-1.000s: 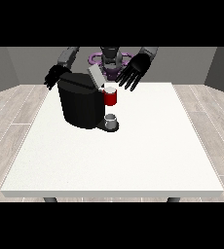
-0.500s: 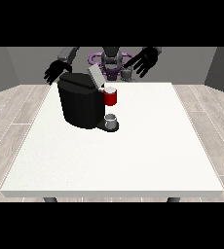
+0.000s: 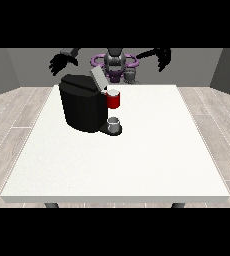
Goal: Insert the coffee pod into the coffee machine and close the lid
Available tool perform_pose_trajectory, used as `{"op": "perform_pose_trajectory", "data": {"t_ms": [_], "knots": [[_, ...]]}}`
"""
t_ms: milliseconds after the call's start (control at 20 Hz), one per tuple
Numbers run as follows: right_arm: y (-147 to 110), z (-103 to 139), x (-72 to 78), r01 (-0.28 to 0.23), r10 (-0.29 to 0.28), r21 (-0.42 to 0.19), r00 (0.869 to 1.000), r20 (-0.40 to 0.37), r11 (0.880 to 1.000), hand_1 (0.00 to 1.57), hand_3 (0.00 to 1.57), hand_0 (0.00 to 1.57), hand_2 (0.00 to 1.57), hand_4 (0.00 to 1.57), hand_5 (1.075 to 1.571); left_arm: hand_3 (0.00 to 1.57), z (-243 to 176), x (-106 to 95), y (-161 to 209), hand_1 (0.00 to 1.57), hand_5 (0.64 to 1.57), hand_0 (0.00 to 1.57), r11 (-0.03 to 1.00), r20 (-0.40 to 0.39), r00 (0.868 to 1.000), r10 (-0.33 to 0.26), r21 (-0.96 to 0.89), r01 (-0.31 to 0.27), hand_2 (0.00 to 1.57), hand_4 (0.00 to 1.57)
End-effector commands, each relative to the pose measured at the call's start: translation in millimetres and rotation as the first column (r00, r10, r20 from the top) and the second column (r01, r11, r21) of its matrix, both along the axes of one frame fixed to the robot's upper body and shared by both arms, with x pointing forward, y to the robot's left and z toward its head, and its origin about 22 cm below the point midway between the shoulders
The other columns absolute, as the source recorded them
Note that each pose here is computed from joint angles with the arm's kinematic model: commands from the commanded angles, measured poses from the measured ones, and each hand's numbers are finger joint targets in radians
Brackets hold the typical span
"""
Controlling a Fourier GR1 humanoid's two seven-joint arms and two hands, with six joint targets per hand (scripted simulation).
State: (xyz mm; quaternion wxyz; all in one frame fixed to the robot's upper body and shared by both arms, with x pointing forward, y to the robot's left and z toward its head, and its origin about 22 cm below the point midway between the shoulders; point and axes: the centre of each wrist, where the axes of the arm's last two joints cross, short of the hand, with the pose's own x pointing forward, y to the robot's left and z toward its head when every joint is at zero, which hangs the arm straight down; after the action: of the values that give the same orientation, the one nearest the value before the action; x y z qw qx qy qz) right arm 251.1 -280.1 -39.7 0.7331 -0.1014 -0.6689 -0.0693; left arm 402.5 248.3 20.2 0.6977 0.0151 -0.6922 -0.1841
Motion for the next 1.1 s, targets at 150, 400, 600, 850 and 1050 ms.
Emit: {"op": "perform_pose_trajectory", "data": {"t_ms": [150, 400, 600, 850, 1050], "knots": [[7.6, 44.7, 26.4, -0.116, 0.117, -0.02, 0.99, 0.079, 0.993, 0.0, 0.0, 0.0, 0.0, 0.26, 1.571, 0.0, -39.2, -26.5, -15.8, 0.0, 1.571, 0.0, 0.988, -0.069, 0.997, 0.026, -0.15, -0.036, 0.0, 0.0], [-0.2, 76.4, 41.5, -0.17, 0.172, -0.034, 0.979, 0.106, 0.985, 0.0, 0.0, 0.0, 0.0, 0.0, 1.571, 0.0, -44.5, -36.2, -5.2, 0.0, 1.571, 0.0, 0.976, -0.115, 0.993, -0.001, -0.218, -0.024, 0.0, 0.0], [8.6, 78.8, 35.4, -0.264, 0.272, -0.071, 0.952, 0.14, 0.962, 0.0, 0.0, 0.0, 0.0, 0.0, 1.571, 0.0, -53.4, -54.3, 18.6, 0.0, 1.571, 0.0, 0.966, -0.096, 0.995, 0.039, -0.253, -0.063, 0.0, 0.03], [17.1, 83.8, 53.5, -0.256, 0.27, -0.135, 0.958, 0.101, 0.957, 0.0, 0.0, 0.0, 0.0, 0.24, 1.571, 0.0, -60.9, -70.0, -12.0, 0.0, 1.571, 0.0, 0.96, -0.067, 0.997, -0.028, -0.281, 0.008, 0.0, 0.2], [22.1, 84.7, 56.8, -0.312, 0.33, -0.126, 0.928, 0.17, 0.942, 0.0, 0.0, 0.0, 0.0, 0.0, 1.571, 0.0, -52.9, -79.5, -7.0, 0.0, 1.571, 0.0, 0.96, -0.021, 1.0, 0.021, -0.279, -0.026, 0.0, 0.0]]}}
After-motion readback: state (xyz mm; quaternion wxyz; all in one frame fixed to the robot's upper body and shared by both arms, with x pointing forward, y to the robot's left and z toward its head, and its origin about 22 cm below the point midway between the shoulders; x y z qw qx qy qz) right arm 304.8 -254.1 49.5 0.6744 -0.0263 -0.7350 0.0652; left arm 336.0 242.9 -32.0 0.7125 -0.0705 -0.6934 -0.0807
